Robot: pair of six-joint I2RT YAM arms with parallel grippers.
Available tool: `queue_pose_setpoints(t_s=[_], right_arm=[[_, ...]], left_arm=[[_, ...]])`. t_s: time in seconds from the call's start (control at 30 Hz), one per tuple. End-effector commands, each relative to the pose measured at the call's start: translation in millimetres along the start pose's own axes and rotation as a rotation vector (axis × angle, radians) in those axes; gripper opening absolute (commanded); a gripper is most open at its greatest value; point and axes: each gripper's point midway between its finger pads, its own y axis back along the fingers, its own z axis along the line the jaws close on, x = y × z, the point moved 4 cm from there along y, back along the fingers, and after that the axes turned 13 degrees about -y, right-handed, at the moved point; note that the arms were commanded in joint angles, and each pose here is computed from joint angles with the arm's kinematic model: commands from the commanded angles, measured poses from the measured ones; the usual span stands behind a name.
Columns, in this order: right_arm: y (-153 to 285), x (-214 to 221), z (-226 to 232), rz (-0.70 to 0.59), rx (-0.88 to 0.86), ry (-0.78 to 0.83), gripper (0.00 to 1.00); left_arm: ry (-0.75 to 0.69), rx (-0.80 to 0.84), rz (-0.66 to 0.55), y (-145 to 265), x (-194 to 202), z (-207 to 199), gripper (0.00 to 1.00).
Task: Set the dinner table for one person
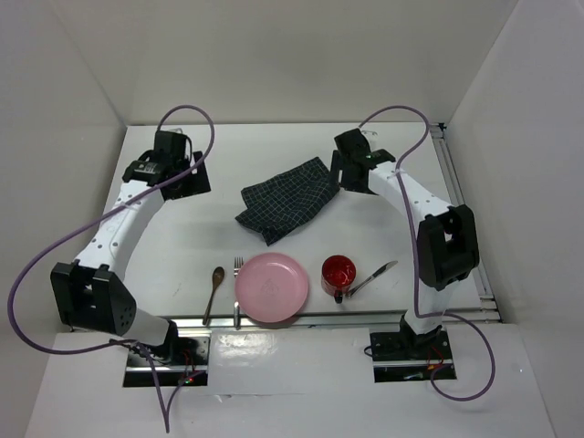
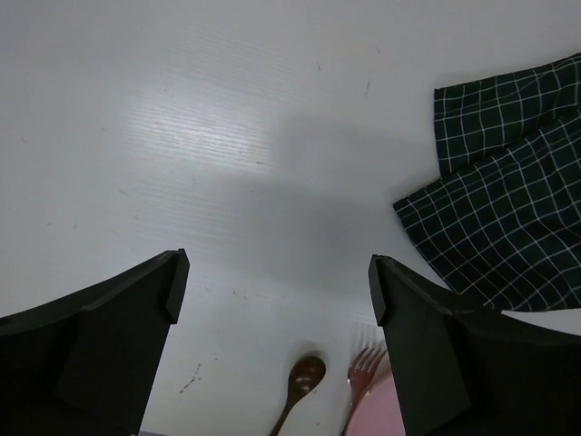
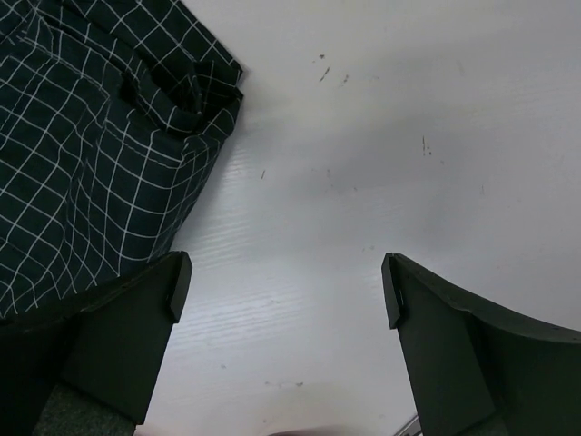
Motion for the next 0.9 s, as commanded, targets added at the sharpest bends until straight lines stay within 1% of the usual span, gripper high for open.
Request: queue_pose_setpoints(t_s=[0.0,0.03,0.07,0.1,0.17,0.2,0.27,0.3,0.33,0.4,0.43,0.47,0.5,0.53,0.57,0.6,0.63,0.67,0.7,0.73,0.87], right_arm=[[11,-5,14,-0.028,-0.048,0.028,0.99],[17,-11,21,-0.046,-0.070,0.041,0.99],[16,-10,25,-0.044,-0.074,0.071,0.99],[16,-7,28,-0.038,-0.075,0.093,0.99],[27,-6,47,-0.055,-0.122,0.153,0.99],[35,6,65,-0.060,-0.164,0.256,0.99],[49,11,88,-0.126,-0.182,0.334,0.99],[55,11,95,-0.178,-0.150,0.385,0.99],[55,18,110,-0.201,-0.160,0.424,0.99],[77,42,144,-0.236,-0.260,0.530,0.99],[80,49,161,-0.282,-0.318,0.592,0.96],[86,71,175,-0.276,-0.367,0.639,0.94],[92,80,187,-0.240,-0.424,0.600,0.94],[83,97,188,-0.155,-0.424,0.628,0.94],[93,96,203,-0.122,-0.492,0.616,0.93],[93,111,210,-0.045,-0.562,0.641,0.93],[86,116,215,-0.045,-0.578,0.679,0.93],[87,133,219,-0.040,-0.594,0.718,0.91],[86,137,223,-0.055,-0.601,0.733,0.90],[76,145,227,-0.047,-0.603,0.749,0.90],[60,172,242,-0.033,-0.605,0.834,0.87]], left_arm=[[0.093,0.181,0.011,7,-11,-17,1.00],[0.095,0.212,0.001,8,-14,-21,1.00],[0.057,0.310,-0.025,17,-19,-30,1.00],[0.029,0.359,-0.034,23,-19,-35,1.00],[0.020,0.389,-0.091,33,-24,-36,1.00],[0.030,0.398,-0.084,31,-16,-37,1.00],[0.052,0.369,-0.115,32,-14,-33,0.99],[0.098,0.318,-0.107,31,-12,-22,0.99],[0.117,0.297,-0.090,29,-9,-17,0.96],[0.162,0.248,-0.043,25,-6,-6,0.91],[0.208,0.187,0.047,15,6,5,0.90],[0.249,0.146,0.074,14,5,13,0.86],[0.329,0.074,0.109,10,9,29,0.75],[0.363,0.033,0.172,9,21,36,0.73],[0.398,0.014,0.188,9,24,42,0.73],[0.428,-0.001,0.197,7,27,48,0.73],[0.482,-0.015,0.208,7,33,56,0.73],[0.511,-0.012,0.188,14,34,61,0.73],[0.525,-0.004,0.173,17,35,63,0.73],[0.553,0.005,0.158,20,35,66,0.73],[0.578,0.046,0.081,30,29,68,0.74]])
